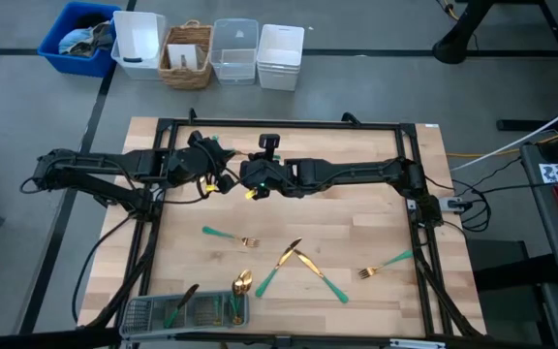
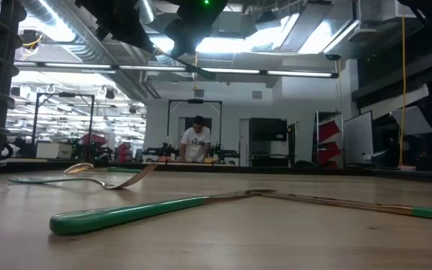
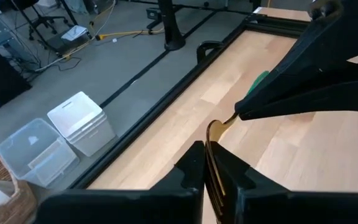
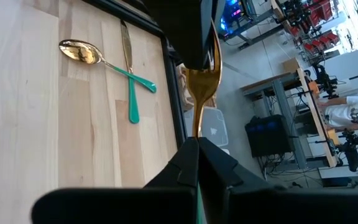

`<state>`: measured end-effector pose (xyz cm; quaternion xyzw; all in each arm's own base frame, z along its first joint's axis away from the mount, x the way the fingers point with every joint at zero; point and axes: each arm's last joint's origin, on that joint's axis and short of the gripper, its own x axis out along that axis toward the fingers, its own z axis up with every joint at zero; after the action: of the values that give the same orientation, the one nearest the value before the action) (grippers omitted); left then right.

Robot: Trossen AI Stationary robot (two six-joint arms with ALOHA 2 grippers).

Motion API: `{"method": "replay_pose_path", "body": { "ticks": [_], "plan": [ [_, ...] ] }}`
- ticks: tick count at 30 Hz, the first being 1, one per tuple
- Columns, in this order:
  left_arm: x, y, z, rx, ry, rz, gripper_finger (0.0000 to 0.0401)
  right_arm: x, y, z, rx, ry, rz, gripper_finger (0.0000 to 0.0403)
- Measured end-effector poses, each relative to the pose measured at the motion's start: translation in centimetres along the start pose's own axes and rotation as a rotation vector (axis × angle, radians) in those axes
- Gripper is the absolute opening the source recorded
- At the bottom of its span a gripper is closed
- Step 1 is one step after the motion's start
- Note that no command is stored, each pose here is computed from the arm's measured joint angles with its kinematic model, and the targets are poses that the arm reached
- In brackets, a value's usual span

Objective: Sort silverware
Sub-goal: Put the middle fork into the cutlery rack

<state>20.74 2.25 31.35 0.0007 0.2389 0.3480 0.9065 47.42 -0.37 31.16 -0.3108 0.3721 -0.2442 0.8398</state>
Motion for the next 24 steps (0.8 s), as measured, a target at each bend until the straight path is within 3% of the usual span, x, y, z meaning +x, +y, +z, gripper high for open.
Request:
{"method": "replay_pose_path", "body": {
  "ticks": [19, 24],
  "plan": [
    [-0.27, 0.22, -0.01, 0.000, 0.000, 0.000, 0.0001, 0.00, 0.04, -0.08, -0.021, 0.007, 0.004, 0.0008],
    [-0.57, 0.44, 0.06, -0.008, -0.009, -0.002, 0.0001, 0.00, 0.07, -0.16, -0.067, 0.013, 0.006, 0.0038]
  ]
}}
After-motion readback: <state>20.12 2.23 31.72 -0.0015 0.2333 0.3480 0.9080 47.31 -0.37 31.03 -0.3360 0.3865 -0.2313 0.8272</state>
